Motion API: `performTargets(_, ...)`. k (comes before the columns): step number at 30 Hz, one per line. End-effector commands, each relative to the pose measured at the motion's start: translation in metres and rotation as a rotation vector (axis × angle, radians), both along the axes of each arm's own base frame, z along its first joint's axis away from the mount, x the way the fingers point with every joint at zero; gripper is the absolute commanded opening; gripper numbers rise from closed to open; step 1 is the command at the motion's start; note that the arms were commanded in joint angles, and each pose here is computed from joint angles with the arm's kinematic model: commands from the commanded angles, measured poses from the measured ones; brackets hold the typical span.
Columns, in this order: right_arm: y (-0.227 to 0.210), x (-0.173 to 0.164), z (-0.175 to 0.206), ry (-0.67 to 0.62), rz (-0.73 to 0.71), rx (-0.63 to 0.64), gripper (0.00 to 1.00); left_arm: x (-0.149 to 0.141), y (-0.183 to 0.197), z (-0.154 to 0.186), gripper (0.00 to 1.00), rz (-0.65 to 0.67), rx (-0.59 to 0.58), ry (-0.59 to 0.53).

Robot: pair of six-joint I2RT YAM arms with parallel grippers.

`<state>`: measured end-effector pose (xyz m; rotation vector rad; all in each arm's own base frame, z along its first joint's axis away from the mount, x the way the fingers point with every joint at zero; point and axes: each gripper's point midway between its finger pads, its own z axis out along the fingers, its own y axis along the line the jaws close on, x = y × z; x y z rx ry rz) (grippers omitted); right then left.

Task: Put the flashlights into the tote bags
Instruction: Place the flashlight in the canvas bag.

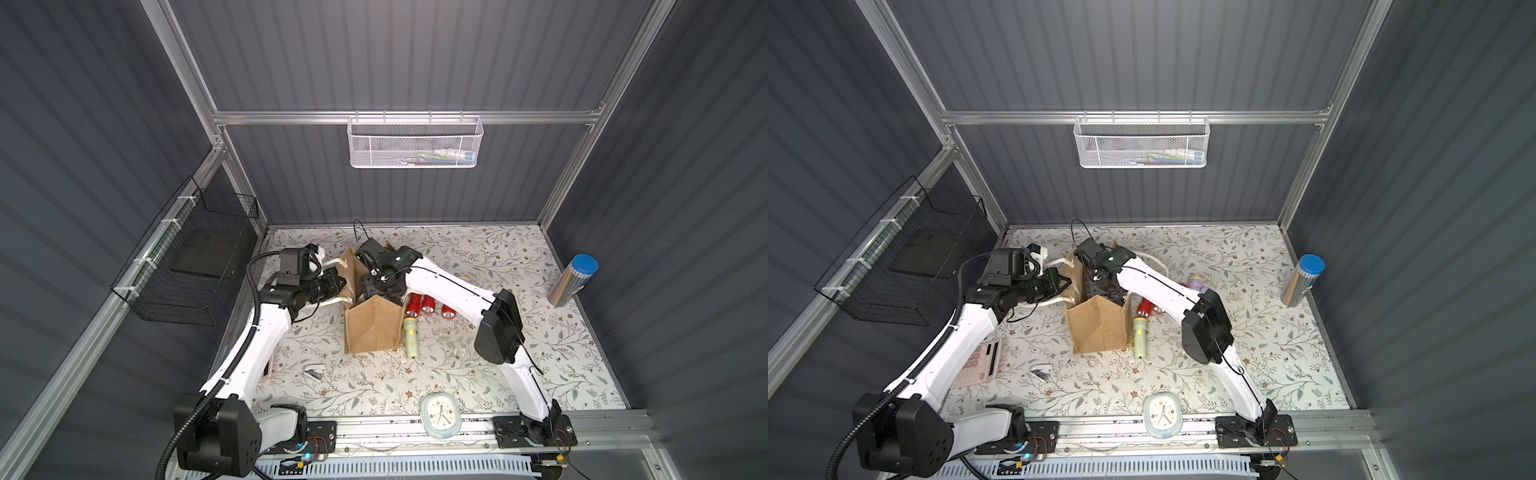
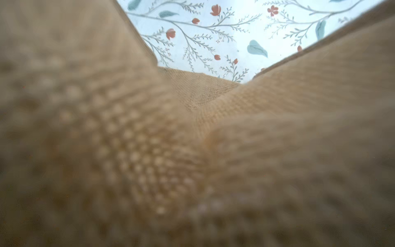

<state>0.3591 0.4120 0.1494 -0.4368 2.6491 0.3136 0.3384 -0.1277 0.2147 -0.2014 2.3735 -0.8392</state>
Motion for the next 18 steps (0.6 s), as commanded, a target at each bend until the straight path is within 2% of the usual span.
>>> performTargets(1, -0.006, -0.004, 0.031, 0.008, 0.014, 0.076, 0.89, 0.008, 0.011, 0.011, 0.00, 0.025, 0.041, -0.049)
performTargets(3, -0.003, -0.005, 0.049, -0.020, 0.037, 0.119, 0.96, 0.009, 0.010, 0.012, 0.00, 0.020, 0.038, -0.053)
performTargets(6, -0.001, -0.009, 0.071, -0.048, 0.061, 0.180, 0.99, 0.010, 0.009, 0.012, 0.00, 0.015, 0.033, -0.055)
performTargets(14, -0.004, -0.021, 0.118, -0.113, 0.118, 0.292, 0.99, 0.011, 0.007, 0.012, 0.00, 0.002, 0.029, -0.052)
performTargets(18, -0.006, -0.022, 0.121, -0.129, 0.134, 0.332, 0.99, 0.011, 0.006, 0.012, 0.00, -0.001, 0.028, -0.050)
